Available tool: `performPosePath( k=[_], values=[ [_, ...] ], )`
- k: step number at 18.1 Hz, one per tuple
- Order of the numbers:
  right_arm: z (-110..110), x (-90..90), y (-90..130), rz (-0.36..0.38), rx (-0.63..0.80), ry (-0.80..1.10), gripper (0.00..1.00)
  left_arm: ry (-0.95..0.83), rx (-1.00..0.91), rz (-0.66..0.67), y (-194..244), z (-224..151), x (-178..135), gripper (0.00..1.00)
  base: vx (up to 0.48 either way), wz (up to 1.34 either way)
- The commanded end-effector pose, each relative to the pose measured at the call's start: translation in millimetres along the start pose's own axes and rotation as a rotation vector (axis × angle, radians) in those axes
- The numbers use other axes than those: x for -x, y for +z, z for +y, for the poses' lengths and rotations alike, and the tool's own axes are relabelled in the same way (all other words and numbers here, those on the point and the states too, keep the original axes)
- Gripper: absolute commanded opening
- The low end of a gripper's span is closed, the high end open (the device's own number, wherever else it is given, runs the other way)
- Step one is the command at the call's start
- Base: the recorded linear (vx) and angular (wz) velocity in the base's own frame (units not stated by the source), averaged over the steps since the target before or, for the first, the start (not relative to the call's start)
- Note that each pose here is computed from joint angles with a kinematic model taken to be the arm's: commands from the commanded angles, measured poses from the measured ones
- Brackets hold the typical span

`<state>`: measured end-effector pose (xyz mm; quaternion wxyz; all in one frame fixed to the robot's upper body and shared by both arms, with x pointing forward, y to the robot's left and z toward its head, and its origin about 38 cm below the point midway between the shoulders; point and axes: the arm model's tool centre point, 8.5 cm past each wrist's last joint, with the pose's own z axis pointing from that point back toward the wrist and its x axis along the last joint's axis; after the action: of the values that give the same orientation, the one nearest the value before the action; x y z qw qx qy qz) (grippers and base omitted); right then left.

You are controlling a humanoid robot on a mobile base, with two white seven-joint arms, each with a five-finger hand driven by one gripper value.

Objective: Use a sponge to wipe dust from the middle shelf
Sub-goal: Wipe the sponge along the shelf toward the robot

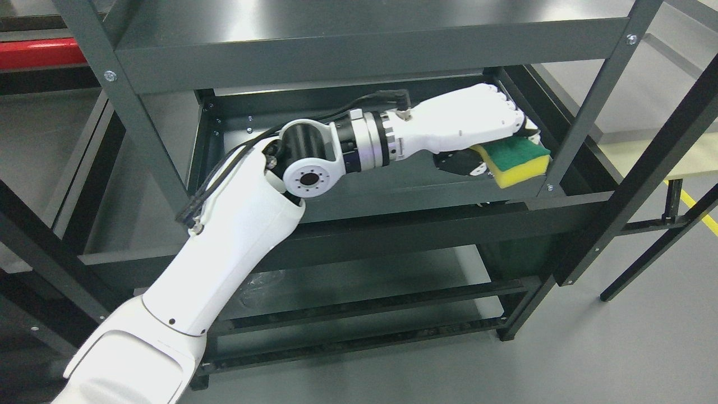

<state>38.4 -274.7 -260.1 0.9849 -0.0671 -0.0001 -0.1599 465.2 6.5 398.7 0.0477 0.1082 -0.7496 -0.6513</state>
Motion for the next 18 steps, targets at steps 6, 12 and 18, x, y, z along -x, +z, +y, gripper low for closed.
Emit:
performPosePath(
  k=[6, 12, 18],
  values=[
    [-10.1, -9.6, -0.2, -0.023, 0.015, -0.003, 1.00, -0.207, -0.370, 0.318, 247.9, 110.2, 46.4, 0.00, 0.000, 0.00],
    [-10.1, -9.6, -0.2, -0.023, 0.015, -0.003, 1.00, -0.168, -0.402, 0.403, 376.3, 115.5, 21.4, 0.01, 0.000, 0.00],
    [-10.1, -9.6, -0.2, -0.023, 0.015, -0.003, 1.00, 0.080, -0.617, 0.045, 316.4, 80.4, 2.4, 0.01, 0.000, 0.00]
  ],
)
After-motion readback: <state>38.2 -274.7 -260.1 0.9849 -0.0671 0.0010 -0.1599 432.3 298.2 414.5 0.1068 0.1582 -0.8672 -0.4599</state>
